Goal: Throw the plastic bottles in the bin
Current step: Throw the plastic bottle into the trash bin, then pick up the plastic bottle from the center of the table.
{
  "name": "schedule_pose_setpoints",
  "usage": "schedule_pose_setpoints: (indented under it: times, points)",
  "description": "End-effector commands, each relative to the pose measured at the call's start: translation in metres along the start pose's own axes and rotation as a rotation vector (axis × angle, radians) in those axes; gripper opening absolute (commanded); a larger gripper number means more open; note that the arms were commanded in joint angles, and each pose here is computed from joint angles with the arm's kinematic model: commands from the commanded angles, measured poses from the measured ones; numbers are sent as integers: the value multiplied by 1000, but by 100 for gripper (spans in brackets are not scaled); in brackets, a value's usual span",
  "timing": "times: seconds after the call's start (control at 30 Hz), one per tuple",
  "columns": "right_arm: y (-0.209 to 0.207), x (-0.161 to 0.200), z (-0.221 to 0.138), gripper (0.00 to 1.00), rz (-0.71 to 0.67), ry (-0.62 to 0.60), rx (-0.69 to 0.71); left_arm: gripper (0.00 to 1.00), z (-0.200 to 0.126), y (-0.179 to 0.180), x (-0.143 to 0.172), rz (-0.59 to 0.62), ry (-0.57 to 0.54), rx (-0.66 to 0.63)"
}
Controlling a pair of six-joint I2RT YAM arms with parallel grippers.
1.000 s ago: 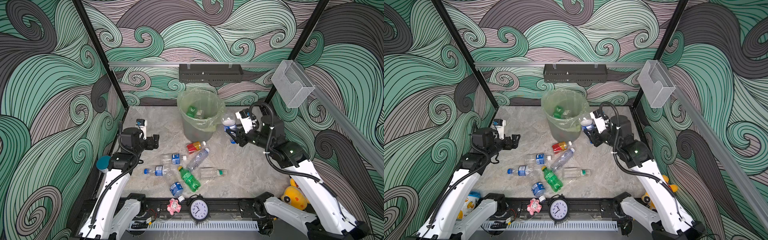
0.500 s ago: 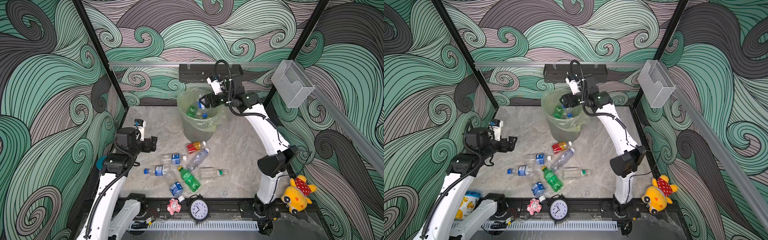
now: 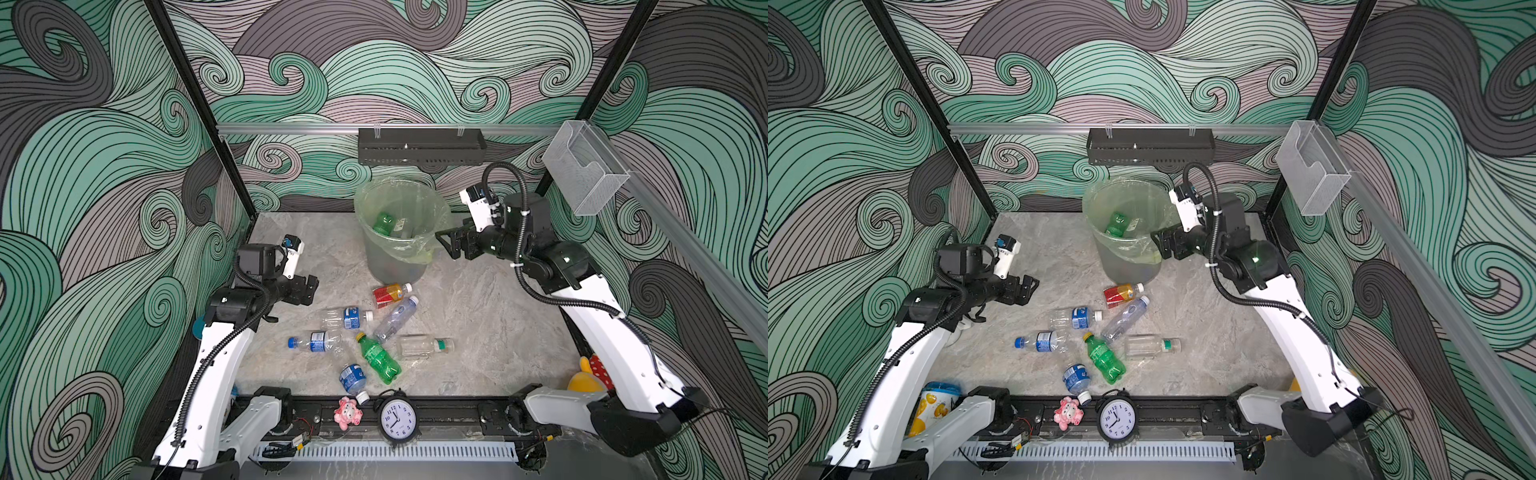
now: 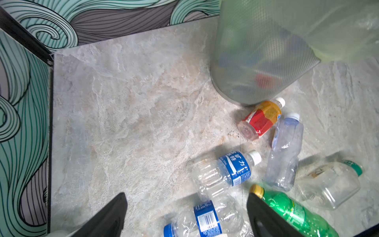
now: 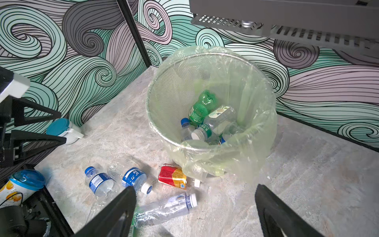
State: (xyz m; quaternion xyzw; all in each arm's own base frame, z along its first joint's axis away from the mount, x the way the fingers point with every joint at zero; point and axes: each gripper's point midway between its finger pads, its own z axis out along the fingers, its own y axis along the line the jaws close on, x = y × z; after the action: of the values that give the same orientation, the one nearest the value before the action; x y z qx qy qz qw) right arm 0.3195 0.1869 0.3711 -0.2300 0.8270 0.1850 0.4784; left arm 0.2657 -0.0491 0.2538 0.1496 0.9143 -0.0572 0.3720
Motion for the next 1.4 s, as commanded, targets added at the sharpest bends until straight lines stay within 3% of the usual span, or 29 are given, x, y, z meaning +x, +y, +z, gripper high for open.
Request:
schedule_pose_setpoints:
  times: [0.0, 0.17, 0.37, 0.67, 1.07, 1.37]
  points:
    - [-20, 32, 7, 91, 56, 46, 86, 92, -15, -17, 8, 105, 45, 94]
    - [-37, 71, 4, 92, 164, 55, 125, 92, -17, -44, 23, 285, 126, 217]
    - [-58, 103, 5, 91, 256, 72, 167, 92, 10, -66, 63, 489, 330, 342]
    - [-67, 125, 6, 91, 293, 75, 181, 86, 57, -65, 113, 620, 582, 299]
    - [-70, 141, 7, 89, 323, 76, 185, 88, 121, -67, 101, 653, 527, 196]
    - [-76, 151, 5, 88, 351, 79, 225, 86, 155, -74, 104, 700, 575, 238]
